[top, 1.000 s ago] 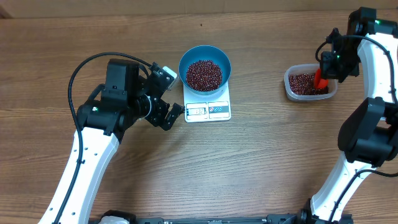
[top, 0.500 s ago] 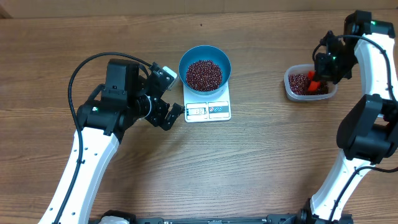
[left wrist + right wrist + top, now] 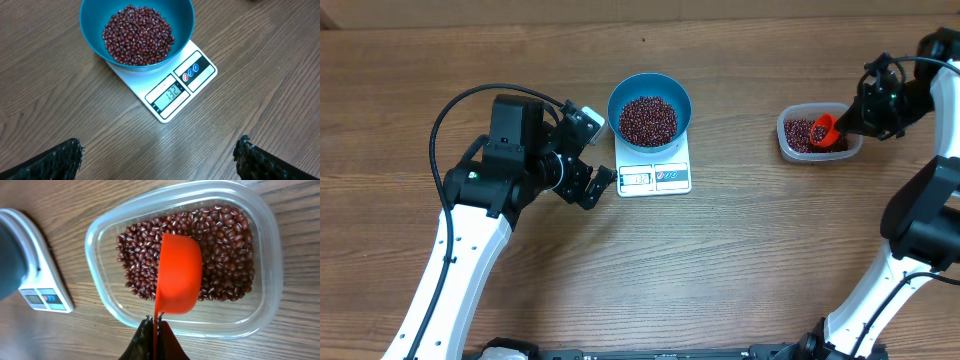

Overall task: Scoop item into bowl and weigh 150g on scale
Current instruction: 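Lift the filled scoop and carry it toward the teal bowl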

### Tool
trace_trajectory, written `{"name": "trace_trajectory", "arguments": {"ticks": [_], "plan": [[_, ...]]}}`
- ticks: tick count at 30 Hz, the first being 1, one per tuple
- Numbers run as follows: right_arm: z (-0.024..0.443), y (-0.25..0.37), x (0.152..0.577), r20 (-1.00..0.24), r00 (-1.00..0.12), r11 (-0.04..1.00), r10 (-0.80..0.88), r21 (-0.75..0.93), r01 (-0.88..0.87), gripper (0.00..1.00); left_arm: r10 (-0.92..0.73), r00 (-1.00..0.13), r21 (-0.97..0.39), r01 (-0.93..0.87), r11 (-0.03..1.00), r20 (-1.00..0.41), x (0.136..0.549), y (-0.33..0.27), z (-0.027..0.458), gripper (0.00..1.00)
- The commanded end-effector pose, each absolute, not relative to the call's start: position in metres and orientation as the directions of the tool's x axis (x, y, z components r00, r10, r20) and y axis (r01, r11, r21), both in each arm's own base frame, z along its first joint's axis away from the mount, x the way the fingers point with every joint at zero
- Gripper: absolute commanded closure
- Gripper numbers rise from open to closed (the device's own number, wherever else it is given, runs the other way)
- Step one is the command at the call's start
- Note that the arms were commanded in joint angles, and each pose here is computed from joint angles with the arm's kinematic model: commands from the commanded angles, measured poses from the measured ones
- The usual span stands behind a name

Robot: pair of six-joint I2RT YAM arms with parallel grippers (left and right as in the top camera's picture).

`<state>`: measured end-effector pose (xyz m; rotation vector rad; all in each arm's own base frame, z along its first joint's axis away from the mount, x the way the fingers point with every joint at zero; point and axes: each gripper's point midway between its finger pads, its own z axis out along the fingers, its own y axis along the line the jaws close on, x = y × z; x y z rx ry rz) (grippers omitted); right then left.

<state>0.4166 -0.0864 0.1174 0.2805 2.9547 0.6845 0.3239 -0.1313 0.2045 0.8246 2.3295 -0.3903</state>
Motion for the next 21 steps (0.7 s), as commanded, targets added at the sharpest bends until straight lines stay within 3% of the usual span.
{"name": "trace_trajectory", "arguments": {"ticks": [1, 21], "plan": [[0.134, -0.082, 0.425, -0.119, -0.976, 0.831, 0.185, 0.548, 0.090, 0.96, 0.476, -0.584, -0.042, 0.659, 0.751, -0.658, 0.325, -0.131, 0.209, 0.00], [0.165, -0.053, 0.416, -0.191, -0.973, 0.679, 0.130, 0.732, -0.053, 0.96, 0.476, -0.584, -0.042, 0.659, 0.751, -0.658, 0.325, -0.131, 0.209, 0.00]]}}
